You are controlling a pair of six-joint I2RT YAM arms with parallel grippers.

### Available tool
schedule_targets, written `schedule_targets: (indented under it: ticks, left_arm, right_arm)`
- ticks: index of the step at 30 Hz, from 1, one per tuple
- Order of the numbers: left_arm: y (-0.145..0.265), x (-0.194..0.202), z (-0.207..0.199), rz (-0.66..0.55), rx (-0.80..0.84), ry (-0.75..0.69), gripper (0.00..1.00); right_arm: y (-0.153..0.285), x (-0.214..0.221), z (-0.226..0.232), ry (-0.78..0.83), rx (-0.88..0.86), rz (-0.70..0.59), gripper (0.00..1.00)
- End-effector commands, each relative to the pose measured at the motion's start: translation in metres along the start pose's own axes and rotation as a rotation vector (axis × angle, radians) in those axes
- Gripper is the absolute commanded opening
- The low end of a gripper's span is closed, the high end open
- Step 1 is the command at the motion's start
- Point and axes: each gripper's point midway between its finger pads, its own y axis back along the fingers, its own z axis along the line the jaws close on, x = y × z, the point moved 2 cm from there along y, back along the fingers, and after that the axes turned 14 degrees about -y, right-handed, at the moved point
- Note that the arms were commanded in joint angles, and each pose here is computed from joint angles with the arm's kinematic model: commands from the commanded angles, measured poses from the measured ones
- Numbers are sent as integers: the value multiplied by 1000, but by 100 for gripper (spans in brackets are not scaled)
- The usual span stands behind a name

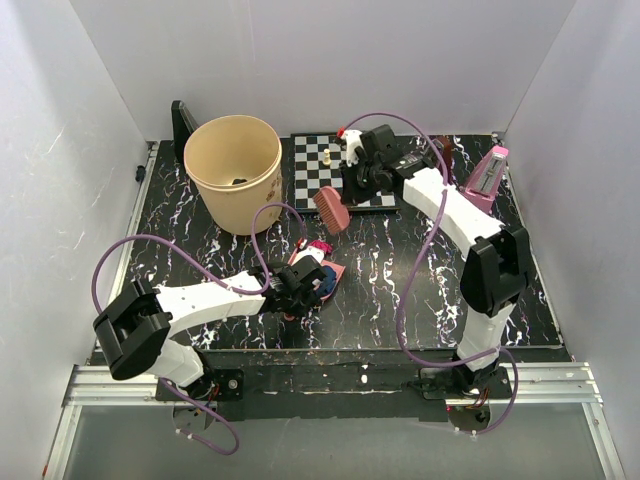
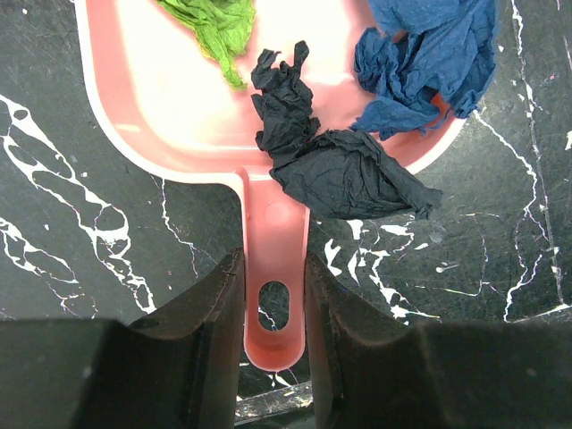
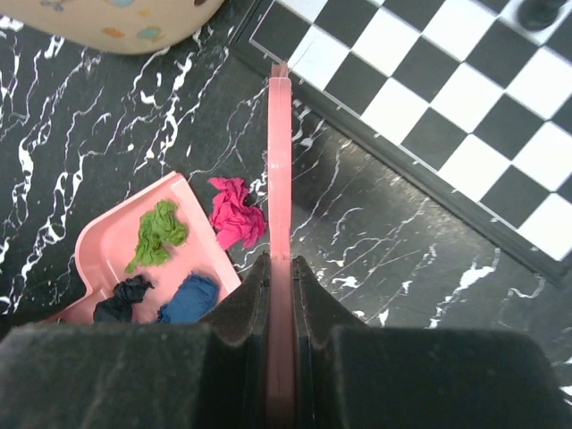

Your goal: Sweep away the paper scraps from the table

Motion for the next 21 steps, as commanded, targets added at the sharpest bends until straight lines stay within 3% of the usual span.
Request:
schedule_targets:
  ticks: [1,13,21]
  left_arm:
    - [7,-5,10,-41,-34,16,0]
    - [3,-6,9,-34,-42,8,0]
    - [4,-9,11,-48,-52,11,0]
  right_arm:
    - [-5,-2,16,-9,-117,-12,1]
    - [21,56,52,57,-331,200,1]
    - [76,32,56,21,-384,55,1]
